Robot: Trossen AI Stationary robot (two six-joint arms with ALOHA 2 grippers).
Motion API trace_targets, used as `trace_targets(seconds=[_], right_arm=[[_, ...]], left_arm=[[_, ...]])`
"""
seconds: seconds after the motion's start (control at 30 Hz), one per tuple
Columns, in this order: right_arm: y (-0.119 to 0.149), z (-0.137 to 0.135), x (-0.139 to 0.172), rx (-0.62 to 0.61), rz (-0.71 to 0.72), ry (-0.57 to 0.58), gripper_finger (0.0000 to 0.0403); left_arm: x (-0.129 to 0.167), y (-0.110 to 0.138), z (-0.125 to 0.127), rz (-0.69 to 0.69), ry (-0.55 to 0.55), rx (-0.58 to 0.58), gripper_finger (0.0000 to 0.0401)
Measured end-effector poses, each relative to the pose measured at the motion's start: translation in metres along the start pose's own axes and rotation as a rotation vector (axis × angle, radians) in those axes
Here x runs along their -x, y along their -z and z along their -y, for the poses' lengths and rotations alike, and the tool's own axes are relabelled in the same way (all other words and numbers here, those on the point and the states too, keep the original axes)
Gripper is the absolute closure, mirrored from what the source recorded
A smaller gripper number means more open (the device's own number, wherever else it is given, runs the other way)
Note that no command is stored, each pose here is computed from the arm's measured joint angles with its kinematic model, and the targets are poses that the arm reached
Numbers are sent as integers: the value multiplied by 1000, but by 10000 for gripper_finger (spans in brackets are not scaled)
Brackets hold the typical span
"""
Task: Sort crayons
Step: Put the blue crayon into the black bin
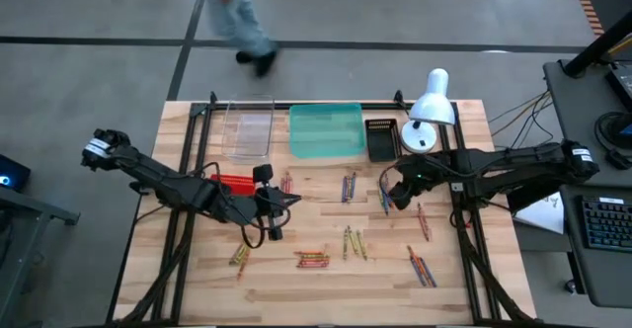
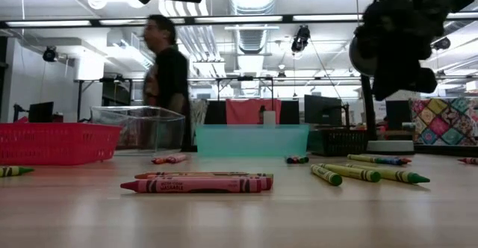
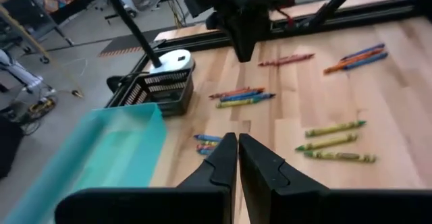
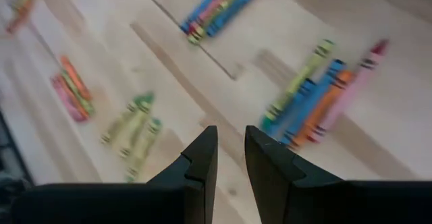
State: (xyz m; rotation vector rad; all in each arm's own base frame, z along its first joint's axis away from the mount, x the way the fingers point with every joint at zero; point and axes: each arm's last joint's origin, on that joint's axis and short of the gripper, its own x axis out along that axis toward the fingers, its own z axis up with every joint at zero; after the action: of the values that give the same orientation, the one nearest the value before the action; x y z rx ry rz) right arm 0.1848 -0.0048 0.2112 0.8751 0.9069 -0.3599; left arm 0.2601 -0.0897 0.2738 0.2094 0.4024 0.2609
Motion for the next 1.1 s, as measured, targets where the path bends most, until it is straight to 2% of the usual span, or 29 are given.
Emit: trace_targets(seconds=[0.1, 0.2, 0.47, 0.7, 0.9, 1.1], right_arm=[[-2, -4, -9, -50, -24, -31, 335], [-4, -8, -15, -77, -72, -7, 335], [-12, -24, -20, -86, -205, 159, 335], [-16, -38, -29, -79, -288, 295, 335], [-17, -50, -41, -83, -326, 383, 335], [-16, -55, -56, -70, -360, 422, 335]], left_arm=[[-3, 5, -4, -15, -17, 2, 401], [-3, 7, -6, -20, -20, 21, 401], [9, -3, -14, 41, 0, 88, 401], [32, -16, -31, 124, 2, 116, 401], [51, -20, -45, 153, 0, 86, 401], [58, -16, -50, 129, -3, 20, 401]])
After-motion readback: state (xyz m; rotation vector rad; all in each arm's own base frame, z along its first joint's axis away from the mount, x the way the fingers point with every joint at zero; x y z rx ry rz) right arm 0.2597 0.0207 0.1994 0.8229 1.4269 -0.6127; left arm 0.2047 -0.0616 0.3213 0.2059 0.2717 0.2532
